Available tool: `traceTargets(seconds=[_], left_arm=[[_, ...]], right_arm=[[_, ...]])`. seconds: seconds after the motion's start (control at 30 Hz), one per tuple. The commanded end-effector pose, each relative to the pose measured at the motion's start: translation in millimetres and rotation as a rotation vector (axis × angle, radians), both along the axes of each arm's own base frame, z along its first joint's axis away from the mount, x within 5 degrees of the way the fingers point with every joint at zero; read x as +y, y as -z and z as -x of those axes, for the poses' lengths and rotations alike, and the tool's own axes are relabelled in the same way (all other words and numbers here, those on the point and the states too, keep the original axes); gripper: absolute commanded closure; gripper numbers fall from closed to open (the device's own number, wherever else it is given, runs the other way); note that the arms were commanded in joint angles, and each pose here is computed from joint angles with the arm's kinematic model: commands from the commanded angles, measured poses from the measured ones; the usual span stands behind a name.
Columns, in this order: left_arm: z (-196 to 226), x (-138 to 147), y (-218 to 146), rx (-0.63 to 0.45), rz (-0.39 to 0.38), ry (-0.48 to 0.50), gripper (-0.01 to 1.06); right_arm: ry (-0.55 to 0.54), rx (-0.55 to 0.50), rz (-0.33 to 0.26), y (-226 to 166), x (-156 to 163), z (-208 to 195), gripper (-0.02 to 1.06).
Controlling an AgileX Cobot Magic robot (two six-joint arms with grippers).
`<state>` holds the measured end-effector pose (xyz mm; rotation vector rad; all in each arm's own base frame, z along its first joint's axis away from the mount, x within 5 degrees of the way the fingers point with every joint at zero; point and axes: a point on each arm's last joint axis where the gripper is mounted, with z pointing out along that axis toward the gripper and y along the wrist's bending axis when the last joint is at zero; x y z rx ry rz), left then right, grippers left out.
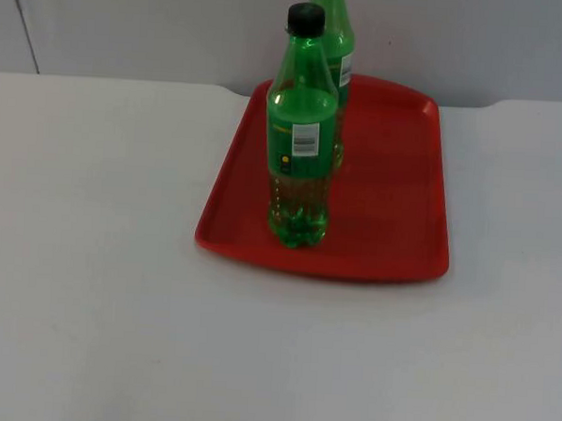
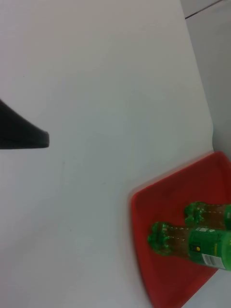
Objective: Place the bottle upright on the tray.
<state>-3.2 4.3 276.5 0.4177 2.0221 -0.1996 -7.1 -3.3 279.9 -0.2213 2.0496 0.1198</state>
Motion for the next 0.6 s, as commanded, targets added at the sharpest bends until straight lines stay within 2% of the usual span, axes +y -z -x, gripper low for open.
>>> traceTargets(seconds=[0.0,0.57], left_arm=[[0.0,0.8,1.5,0.003,0.0,-0.011,0.0],[0.0,0.9,1.5,0.005,0.006,-0.016,0.0]], right_arm=[[-0.002,-0.014,0.004,-0.3,0.1,-0.2,-0.01],[-0.007,-0.015,0.008,-0.2,0.3,-0.1,-0.01]])
